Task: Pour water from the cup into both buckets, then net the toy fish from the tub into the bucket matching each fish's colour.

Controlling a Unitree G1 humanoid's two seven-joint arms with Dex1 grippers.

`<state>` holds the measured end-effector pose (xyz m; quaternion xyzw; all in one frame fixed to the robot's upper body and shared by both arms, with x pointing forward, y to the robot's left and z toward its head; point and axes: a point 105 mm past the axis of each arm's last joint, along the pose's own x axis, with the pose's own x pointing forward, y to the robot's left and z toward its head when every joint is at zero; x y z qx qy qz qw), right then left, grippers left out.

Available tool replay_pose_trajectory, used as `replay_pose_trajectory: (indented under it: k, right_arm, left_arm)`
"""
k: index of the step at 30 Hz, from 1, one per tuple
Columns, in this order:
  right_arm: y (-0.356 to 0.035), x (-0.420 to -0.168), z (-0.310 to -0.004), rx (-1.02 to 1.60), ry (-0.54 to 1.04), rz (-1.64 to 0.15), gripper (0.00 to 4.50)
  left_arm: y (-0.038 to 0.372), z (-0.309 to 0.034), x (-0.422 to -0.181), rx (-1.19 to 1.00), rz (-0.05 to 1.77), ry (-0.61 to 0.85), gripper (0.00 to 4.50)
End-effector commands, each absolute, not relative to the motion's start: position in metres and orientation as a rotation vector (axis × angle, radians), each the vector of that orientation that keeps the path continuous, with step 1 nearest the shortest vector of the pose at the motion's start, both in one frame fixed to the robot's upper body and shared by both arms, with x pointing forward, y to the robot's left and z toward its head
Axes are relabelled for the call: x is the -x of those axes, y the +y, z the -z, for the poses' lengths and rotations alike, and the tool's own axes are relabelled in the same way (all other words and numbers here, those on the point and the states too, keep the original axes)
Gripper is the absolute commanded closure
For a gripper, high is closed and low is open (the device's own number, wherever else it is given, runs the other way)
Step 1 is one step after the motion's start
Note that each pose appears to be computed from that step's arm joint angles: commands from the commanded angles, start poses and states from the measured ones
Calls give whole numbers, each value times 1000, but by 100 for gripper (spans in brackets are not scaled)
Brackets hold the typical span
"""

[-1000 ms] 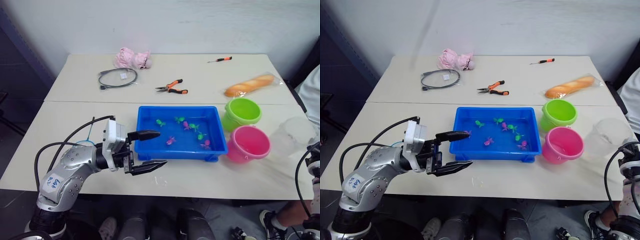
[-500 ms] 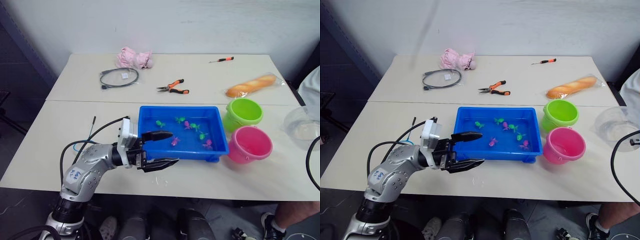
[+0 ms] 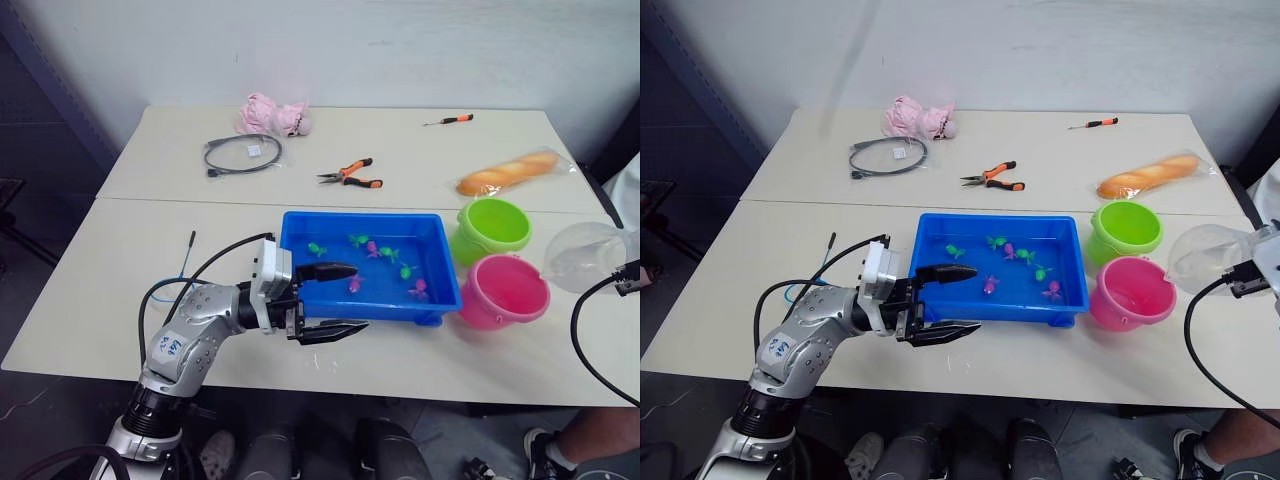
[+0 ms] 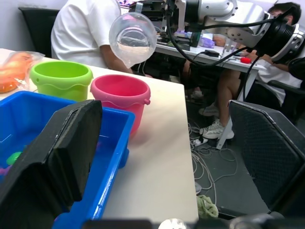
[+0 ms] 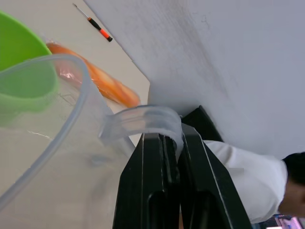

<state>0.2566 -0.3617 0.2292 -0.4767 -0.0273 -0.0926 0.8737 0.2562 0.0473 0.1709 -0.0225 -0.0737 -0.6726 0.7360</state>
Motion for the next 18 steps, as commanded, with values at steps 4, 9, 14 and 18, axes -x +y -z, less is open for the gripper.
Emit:
replay_pose_trajectory:
  k: [4,9,14,18]
  right_arm:
    - [-354,-257,-242,1110,-134,196,444]
    - [-354,-257,-239,1186,-140,201,444]
    - [-351,-256,-236,1215,-167,202,444]
    - [-349,-255,-238,1234,-199,221,444]
  left_arm:
    - [42,-173,-249,30,1479,-202,0]
    - [40,-174,-250,36,1464,-216,0]
    - [40,-172,-250,35,1455,-218,0]
    - [40,-172,-251,34,1449,-219,0]
